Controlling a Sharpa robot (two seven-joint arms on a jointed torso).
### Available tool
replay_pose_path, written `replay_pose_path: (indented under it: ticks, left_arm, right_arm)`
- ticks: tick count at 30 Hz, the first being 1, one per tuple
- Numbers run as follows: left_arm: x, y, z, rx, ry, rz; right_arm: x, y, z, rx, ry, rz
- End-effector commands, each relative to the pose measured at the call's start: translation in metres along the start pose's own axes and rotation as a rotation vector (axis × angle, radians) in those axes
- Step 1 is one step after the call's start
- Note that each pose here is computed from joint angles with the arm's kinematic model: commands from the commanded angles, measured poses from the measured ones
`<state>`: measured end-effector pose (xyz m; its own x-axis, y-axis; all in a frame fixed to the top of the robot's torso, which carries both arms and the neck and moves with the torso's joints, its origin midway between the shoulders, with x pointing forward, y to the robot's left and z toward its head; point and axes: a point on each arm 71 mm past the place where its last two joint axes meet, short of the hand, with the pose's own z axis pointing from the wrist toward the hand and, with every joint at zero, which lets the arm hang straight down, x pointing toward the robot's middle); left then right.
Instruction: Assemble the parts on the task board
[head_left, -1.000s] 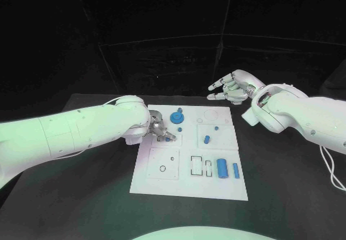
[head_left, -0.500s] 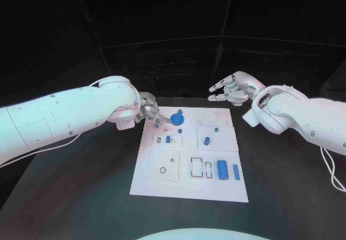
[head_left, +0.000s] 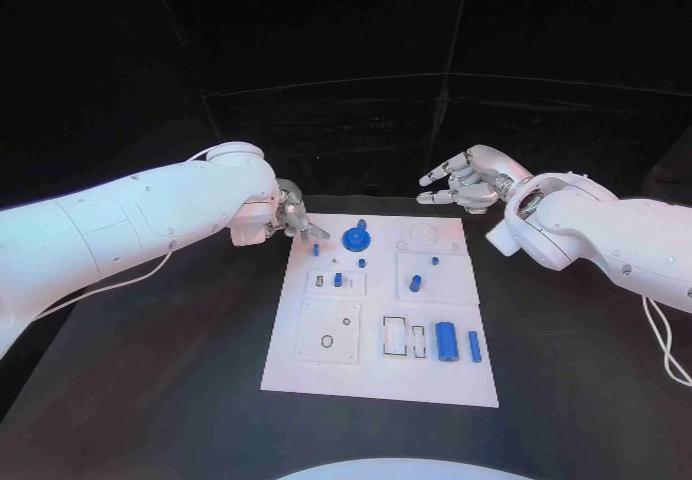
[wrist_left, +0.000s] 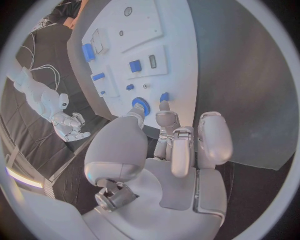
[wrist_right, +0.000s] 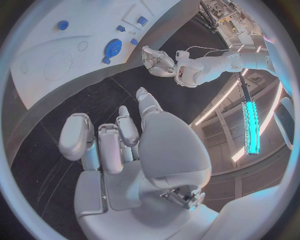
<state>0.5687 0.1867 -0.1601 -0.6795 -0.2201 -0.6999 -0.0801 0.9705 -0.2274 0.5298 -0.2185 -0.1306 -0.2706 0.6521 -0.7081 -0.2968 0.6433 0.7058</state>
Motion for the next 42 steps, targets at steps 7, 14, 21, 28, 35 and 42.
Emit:
replay_pose_path:
  ticks: [7, 14, 21, 28, 35, 42]
  left_arm:
    - [0.0025, 0.0025, 0.0172, -0.013, 0.022, 0.019]
    - [0.0048, 0.002, 0.0263, -0.013, 0.021, 0.019]
    - [0.0061, -0.0016, 0.0295, 0.003, 0.022, 0.022]
    - [0.0064, -0.0041, 0.0317, 0.006, 0.027, 0.025]
    - [0.0068, -0.0041, 0.0342, 0.0, 0.031, 0.024]
    - [0.0081, -0.0055, 0.0365, -0.005, 0.039, 0.029]
  right_arm:
    - [0.001, 0.003, 0.001, -0.012, 0.01, -0.004]
    - [0.002, 0.003, 0.002, -0.013, 0.01, -0.004]
    - [0.002, 0.004, 0.002, -0.014, 0.012, -0.004]
    - [0.002, 0.004, 0.003, -0.014, 0.012, -0.004]
    - [0.003, 0.004, 0.003, -0.014, 0.013, -0.004]
    - [0.003, 0.005, 0.003, -0.017, 0.015, -0.003]
